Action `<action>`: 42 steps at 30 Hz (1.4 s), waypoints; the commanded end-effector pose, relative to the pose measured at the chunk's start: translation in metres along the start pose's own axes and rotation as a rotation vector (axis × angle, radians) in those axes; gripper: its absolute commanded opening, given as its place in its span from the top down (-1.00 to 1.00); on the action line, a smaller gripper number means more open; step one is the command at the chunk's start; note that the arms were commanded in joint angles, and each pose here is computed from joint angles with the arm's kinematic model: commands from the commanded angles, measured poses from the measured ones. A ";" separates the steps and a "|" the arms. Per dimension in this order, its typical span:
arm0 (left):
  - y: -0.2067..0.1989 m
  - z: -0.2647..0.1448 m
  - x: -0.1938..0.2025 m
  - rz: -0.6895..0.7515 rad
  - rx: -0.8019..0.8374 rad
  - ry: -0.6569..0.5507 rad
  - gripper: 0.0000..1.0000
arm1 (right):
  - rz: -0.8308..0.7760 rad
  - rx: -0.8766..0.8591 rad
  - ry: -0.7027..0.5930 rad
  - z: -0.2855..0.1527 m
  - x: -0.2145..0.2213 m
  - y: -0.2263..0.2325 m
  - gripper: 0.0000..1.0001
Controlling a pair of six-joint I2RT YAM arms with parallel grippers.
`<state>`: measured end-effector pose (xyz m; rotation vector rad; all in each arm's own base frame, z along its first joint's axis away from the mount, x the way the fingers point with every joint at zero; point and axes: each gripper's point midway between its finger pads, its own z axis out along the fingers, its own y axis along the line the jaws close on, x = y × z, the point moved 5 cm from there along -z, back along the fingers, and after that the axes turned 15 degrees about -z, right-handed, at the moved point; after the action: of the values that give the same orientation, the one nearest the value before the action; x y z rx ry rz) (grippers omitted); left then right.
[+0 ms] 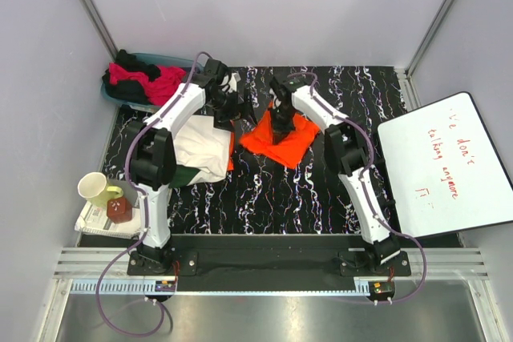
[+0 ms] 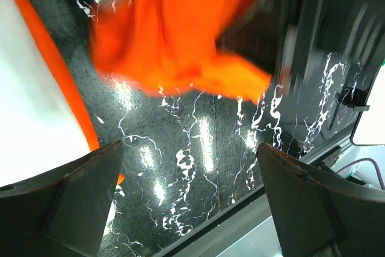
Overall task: Fold and stack the t-shirts
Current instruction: Put the neatly folded tshirt into the corner of the board with the left arm
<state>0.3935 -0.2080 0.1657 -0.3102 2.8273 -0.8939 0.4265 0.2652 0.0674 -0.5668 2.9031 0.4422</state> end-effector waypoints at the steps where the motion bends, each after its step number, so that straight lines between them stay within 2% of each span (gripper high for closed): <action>1: -0.017 -0.013 -0.014 0.040 0.056 -0.053 -0.98 | -0.087 0.032 0.193 -0.016 0.062 0.019 1.00; 6: -0.015 -0.001 -0.013 0.027 0.076 -0.005 -0.98 | -0.097 0.124 0.221 -0.034 0.091 0.006 1.00; 9: -0.013 0.008 -0.009 0.036 0.088 0.026 -0.98 | -0.103 0.140 0.152 -0.049 0.088 0.008 1.00; 15: -0.006 0.024 0.006 0.017 0.127 0.084 -0.98 | -0.089 0.118 -0.074 -0.100 0.055 0.027 1.00; 17: -0.002 0.030 0.014 0.006 0.155 0.108 -0.98 | -0.085 0.117 -0.091 -0.102 0.051 0.028 1.00; 24: 0.006 0.061 0.043 -0.050 0.220 0.192 -0.95 | -0.080 0.146 -0.016 -0.075 0.059 0.018 1.00; 39: 0.009 0.108 0.070 -0.045 0.140 0.263 -0.94 | -0.067 0.195 0.038 -0.053 0.065 0.006 1.00; 42: 0.010 0.118 0.077 -0.036 0.115 0.274 -0.87 | -0.061 0.192 0.040 -0.050 0.065 0.006 1.00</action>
<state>0.3437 -0.2739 0.0816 -0.2648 2.9761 -1.2687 0.3559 0.2338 0.1083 -0.6692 2.9132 0.1702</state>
